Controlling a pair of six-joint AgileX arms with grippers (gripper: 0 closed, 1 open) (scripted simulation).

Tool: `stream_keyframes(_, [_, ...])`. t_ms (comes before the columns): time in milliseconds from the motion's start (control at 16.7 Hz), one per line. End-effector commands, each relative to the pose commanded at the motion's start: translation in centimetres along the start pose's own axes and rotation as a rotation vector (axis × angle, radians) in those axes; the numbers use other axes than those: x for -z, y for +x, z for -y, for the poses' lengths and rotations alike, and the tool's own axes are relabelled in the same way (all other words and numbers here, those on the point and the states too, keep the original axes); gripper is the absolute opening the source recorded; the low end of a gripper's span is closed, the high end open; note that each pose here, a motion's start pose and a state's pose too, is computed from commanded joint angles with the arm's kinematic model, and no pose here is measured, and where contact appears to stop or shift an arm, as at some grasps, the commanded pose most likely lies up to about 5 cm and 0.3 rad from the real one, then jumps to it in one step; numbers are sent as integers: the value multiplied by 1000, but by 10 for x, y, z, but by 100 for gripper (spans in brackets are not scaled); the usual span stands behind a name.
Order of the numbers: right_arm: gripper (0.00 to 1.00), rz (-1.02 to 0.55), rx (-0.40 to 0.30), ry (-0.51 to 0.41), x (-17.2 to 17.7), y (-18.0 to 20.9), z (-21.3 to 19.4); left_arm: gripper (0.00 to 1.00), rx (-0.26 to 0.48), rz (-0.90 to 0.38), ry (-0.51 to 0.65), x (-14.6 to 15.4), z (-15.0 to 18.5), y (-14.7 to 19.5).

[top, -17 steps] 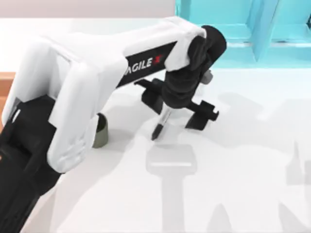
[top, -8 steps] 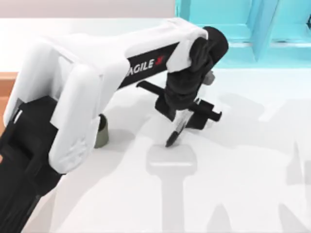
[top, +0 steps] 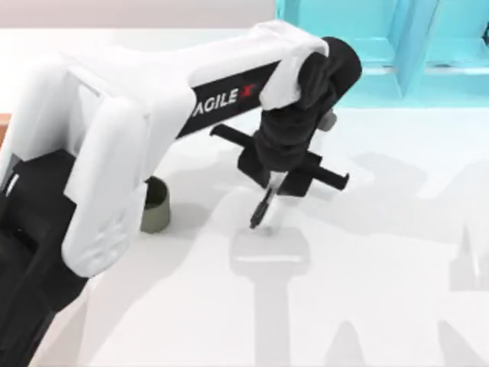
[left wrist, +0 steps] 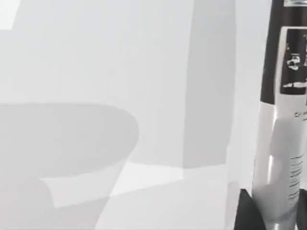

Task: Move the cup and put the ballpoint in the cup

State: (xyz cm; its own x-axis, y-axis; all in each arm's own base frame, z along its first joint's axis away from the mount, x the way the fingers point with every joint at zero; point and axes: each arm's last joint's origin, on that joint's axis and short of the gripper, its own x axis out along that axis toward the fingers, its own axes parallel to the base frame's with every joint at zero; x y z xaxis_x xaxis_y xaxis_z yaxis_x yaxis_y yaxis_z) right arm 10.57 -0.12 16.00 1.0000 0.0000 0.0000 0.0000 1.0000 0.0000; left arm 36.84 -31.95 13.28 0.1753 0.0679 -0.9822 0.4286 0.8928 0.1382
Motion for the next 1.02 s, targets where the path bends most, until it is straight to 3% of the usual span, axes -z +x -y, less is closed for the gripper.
stream_keyframes(540, [100,0,0,0,0,0,0,0,16,1,17,65,25,-94])
stream_keyframes(1020, [100,0,0,0,0,0,0,0,17,-4,24,66,23,-86])
